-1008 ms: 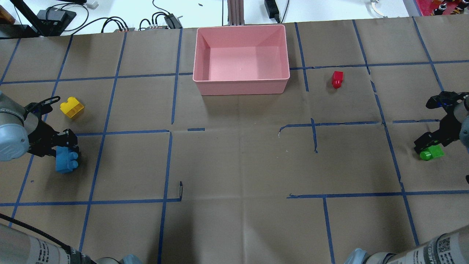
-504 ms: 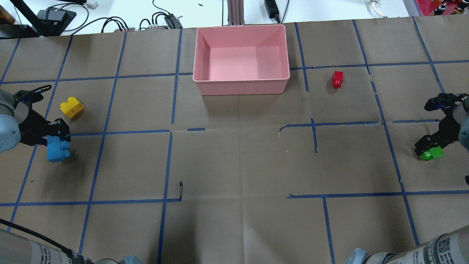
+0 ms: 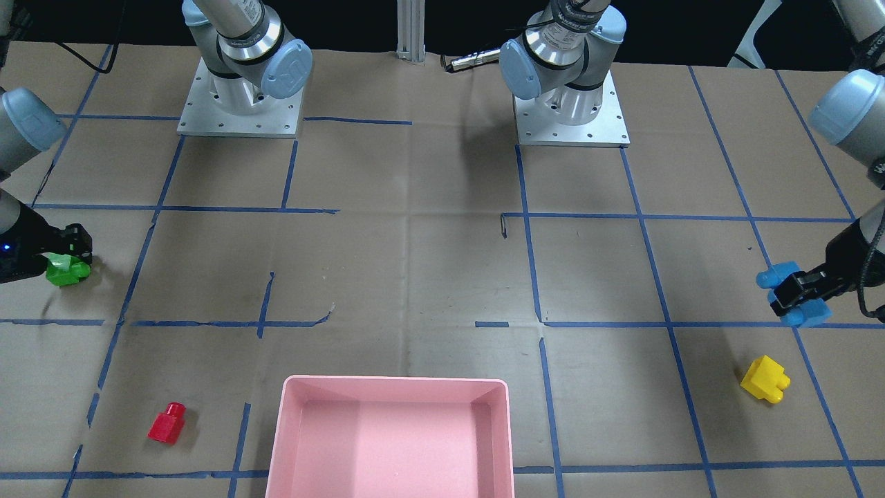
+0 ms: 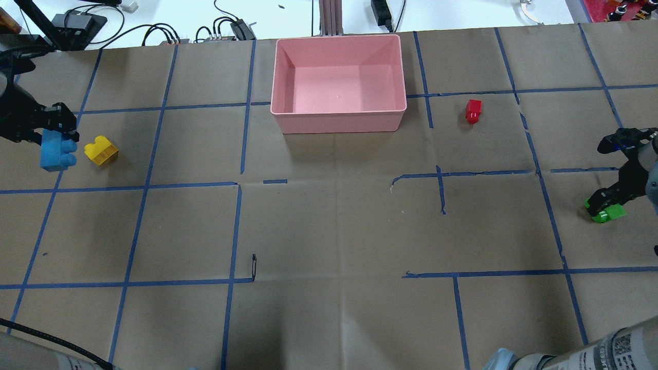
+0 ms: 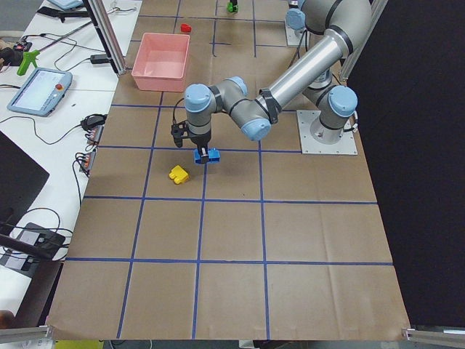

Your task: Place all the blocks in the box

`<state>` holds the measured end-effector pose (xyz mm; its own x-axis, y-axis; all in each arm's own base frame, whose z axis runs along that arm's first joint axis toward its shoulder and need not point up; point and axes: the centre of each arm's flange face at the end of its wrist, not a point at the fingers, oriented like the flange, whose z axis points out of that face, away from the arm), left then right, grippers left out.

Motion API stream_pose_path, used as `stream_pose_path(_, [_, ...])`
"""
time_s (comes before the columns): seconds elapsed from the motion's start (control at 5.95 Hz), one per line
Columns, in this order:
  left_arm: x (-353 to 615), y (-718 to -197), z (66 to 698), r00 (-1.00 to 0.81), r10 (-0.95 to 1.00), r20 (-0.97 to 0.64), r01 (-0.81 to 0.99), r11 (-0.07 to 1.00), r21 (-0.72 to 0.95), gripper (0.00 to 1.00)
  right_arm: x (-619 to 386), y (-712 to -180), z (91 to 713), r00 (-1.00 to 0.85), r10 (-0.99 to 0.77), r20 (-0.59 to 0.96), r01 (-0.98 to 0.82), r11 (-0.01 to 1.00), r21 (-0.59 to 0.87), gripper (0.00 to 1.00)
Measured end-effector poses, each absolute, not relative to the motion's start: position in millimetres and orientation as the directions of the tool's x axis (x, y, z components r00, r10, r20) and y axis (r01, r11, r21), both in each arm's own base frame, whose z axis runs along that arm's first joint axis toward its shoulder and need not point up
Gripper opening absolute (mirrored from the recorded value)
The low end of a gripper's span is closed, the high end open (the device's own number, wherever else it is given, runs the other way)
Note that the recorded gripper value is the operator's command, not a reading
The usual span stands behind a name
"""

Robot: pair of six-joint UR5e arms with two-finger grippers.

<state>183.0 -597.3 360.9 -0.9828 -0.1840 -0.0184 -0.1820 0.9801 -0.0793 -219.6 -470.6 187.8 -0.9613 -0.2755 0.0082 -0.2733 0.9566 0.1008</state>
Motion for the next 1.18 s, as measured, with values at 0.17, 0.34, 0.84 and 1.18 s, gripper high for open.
stream_pose_path(0.17, [136, -625, 387, -0.994, -0.104, -0.016, -0.101, 0.988, -0.113, 0.11, -222, -474, 195, -0.961, -0.277, 0.021, -0.274, 0.957, 0.091, 0.02])
stream_pose_path(0.34, [70, -657, 396, -1.000, -0.013, 0.001, -0.013, 0.990, -0.138, 0.11, -226, -482, 209, -0.960, -0.277, 0.039, -0.274, 0.959, 0.072, 0.03])
stream_pose_path(0.84, [-141, -744, 379, -0.991, 0.032, 0.129, 0.007, 0.983, -0.185, 0.11, -224, -545, 309, -0.951, -0.308, 0.041, -0.310, 0.937, -0.161, 0.04])
stream_pose_path(1.18, [-259, -762, 344, -0.986, -0.011, 0.169, -0.039, 0.985, -0.165, 0.16, -162, -612, 387, -0.894, -0.442, 0.068, -0.437, 0.830, -0.346, 0.02])
